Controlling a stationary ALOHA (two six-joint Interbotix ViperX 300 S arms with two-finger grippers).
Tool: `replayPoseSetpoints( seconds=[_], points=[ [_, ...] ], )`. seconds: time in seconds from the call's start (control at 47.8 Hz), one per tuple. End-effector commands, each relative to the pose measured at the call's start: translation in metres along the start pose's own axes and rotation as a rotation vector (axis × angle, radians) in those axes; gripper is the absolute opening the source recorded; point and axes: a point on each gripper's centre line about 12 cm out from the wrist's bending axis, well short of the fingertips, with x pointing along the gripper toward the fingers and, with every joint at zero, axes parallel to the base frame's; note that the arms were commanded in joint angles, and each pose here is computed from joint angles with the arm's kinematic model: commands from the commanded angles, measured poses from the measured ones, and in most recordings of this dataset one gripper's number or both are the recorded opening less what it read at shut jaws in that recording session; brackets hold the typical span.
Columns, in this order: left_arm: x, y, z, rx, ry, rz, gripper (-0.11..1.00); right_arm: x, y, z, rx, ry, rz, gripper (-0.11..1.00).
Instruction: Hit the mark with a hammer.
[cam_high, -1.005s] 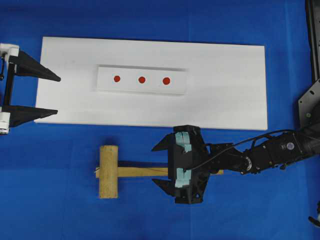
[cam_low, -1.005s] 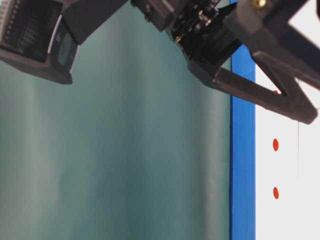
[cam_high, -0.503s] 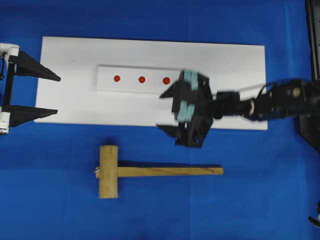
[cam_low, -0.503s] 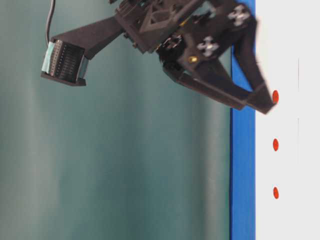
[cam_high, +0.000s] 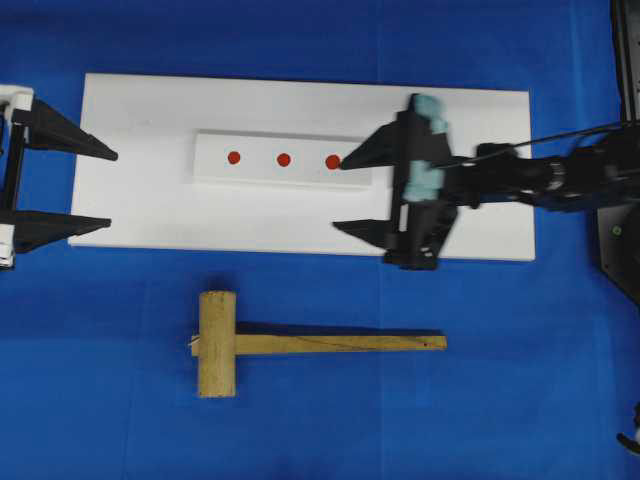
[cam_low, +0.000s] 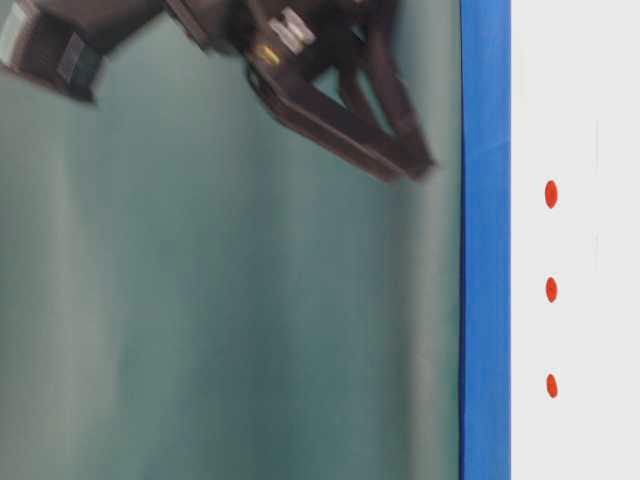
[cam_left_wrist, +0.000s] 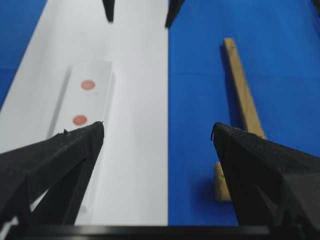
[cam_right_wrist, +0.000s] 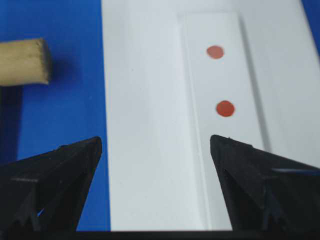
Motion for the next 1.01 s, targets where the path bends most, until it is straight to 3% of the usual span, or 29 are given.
replayPoseSetpoints(
  seconds=[0.0,0.335,0.712,0.984],
  points=[
    [-0.003,0.0,0.007,0.008,-0.026,0.002,0.87,-0.025,-0.003,0.013,0.006,-0.072,0.003,0.77],
    [-0.017,0.0,0.01,0.035,-0.046,0.002,0.87,-0.094,-0.02,-0.002,0.022,-0.19,0.01,0.77],
    [-0.032,-0.001,0.002,0.146,-0.095,-0.003,0.87,-0.138,-0.04,-0.05,0.002,-0.262,0.022,0.74],
    [-0.037,-0.001,-0.02,0.137,-0.085,-0.007,0.87,-0.149,-0.049,-0.084,0.003,-0.273,0.034,0.72]
  ],
)
